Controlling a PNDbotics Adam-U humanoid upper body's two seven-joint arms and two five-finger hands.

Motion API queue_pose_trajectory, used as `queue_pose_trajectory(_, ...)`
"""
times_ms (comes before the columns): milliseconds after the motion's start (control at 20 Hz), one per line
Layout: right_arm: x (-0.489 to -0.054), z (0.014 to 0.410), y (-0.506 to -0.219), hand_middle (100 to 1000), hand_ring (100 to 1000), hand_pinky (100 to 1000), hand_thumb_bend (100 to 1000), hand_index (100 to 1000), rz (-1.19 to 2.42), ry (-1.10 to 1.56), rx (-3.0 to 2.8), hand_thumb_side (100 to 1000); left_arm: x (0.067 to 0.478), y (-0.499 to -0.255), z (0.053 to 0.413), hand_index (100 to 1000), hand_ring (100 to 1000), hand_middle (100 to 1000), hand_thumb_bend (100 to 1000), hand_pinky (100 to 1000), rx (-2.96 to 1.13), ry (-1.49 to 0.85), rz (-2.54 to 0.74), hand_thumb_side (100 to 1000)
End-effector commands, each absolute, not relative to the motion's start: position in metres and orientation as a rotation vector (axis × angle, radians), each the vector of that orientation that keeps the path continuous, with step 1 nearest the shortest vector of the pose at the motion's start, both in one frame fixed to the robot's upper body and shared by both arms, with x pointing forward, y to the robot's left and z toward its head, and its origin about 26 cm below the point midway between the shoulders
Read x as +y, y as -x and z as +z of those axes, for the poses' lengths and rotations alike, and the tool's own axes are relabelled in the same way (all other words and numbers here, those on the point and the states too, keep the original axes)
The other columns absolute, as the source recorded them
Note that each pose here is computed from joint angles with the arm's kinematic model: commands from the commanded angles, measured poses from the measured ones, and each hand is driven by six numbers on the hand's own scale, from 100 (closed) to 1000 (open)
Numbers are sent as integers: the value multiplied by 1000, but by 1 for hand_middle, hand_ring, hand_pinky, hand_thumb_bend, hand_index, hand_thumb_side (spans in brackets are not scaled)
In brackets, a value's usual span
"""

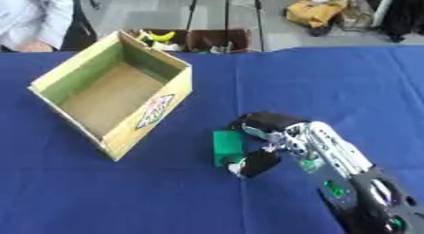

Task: Pick up objects on the table and place them in the box.

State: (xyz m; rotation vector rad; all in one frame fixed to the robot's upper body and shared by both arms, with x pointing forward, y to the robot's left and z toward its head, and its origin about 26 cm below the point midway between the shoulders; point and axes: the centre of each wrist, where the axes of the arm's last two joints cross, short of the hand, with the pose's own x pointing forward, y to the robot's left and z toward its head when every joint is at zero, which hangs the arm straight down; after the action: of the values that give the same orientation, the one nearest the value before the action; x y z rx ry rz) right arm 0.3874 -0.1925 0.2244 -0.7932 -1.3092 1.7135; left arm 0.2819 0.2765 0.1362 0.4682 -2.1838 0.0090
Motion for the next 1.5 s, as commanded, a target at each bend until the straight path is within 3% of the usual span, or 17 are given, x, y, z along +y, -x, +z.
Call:
queue_pose_trajectory(50,-194,229,-389,752,837,764,136,869,1691,837,-1324,491,277,-281,141,887,713,705,116,302,-2197,-476,3,941)
queue_pose_trajectory(300,-195,230,-389,635,791,733,100,764,1648,863,-1361,388,277,-281,141,886,713,705,112,301,-2196,-477,5,939)
queue_pose_trajectory(550,-193,238,-385,579,759,709,100,708,1583,903,-1432,340,277,-282,140,886,714,705,106,300,-2191,-478,5,937)
queue_pose_trajectory(1500,-185,308,-365,503,723,684,100,638,1316,1042,-1759,325,279,-281,139,885,714,705,100,300,-2180,-483,7,932)
